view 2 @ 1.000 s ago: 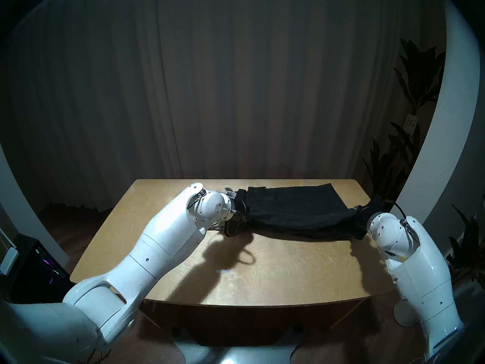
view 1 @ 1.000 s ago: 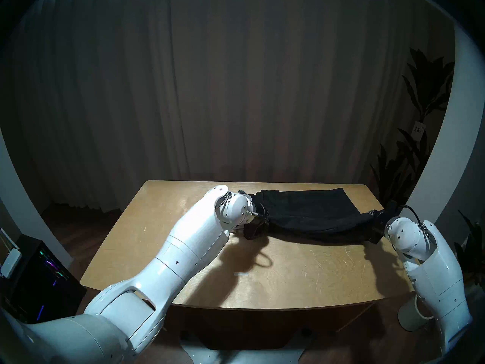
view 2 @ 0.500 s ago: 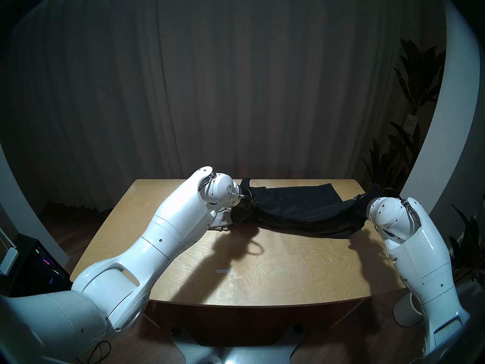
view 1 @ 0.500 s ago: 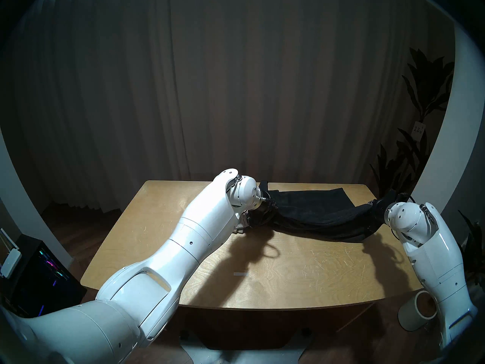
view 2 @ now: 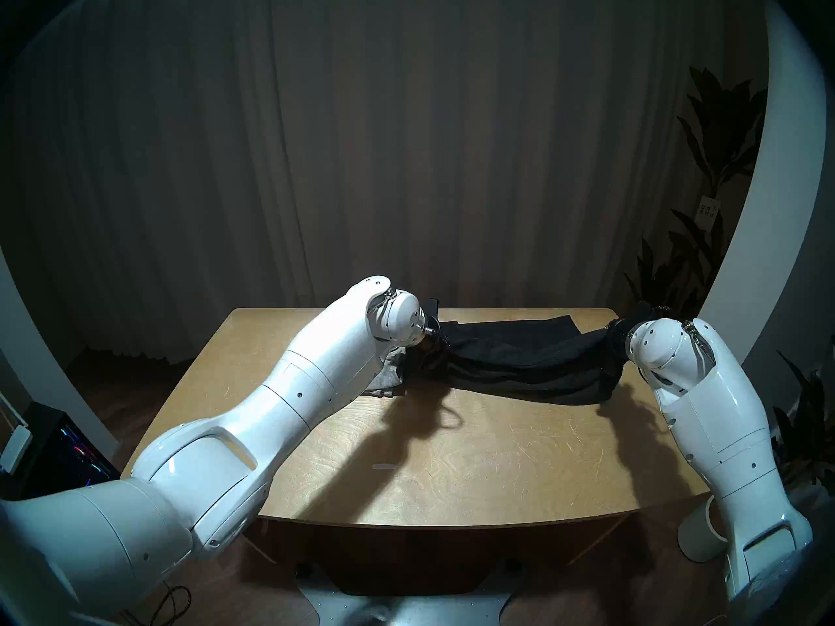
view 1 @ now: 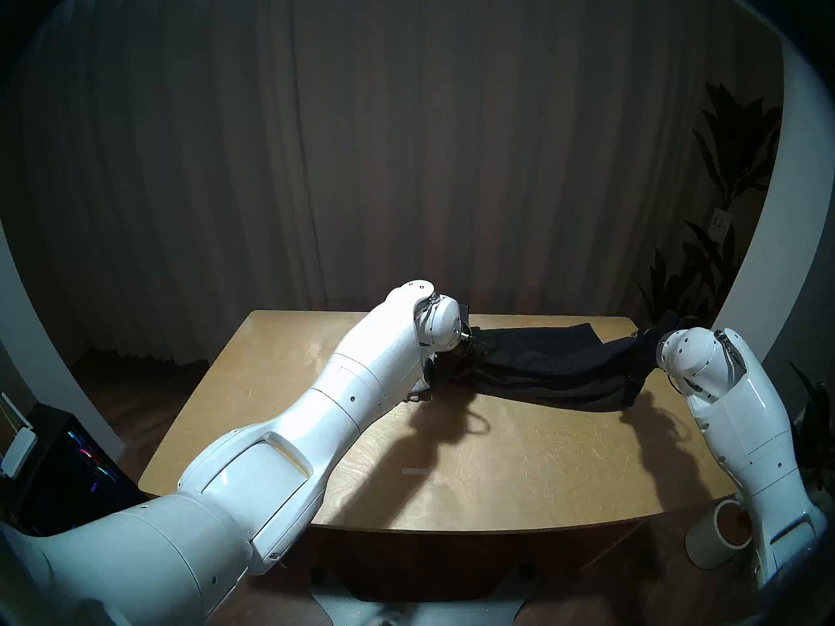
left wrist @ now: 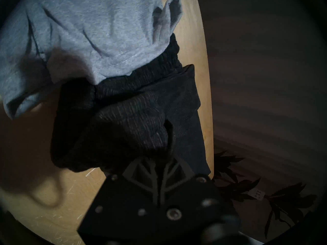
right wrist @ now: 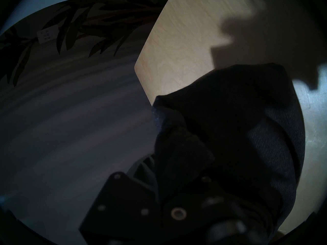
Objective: Fold pants twice and stack them
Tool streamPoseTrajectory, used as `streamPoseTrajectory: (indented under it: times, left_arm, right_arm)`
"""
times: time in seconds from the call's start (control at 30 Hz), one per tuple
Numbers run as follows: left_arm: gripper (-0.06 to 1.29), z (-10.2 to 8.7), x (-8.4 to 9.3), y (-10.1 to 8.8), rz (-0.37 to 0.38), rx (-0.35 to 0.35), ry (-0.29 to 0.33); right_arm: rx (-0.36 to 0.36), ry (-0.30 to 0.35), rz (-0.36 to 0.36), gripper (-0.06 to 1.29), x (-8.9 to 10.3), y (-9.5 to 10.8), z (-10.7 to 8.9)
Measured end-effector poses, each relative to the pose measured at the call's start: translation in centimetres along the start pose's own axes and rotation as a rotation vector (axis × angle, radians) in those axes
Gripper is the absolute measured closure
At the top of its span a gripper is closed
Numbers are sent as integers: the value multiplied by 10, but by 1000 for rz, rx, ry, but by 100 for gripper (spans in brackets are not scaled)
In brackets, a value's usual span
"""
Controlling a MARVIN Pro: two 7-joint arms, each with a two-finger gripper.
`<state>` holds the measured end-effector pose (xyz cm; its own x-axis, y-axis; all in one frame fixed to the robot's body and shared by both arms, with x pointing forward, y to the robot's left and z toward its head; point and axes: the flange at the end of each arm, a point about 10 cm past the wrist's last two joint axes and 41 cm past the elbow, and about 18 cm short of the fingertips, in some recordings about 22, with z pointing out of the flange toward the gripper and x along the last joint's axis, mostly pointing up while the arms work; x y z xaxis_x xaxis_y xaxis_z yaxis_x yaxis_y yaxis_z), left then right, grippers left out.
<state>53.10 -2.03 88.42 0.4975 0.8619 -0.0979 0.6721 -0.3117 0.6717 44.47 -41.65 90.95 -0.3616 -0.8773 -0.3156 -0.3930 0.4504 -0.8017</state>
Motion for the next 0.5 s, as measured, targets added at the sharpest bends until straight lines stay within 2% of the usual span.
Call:
streamPoseTrajectory:
  times: [0.5]
  left_arm:
    - [126, 7, 10, 22, -12, -7, 49]
  right_arm:
    - [20, 21, 5, 125, -5, -14, 28]
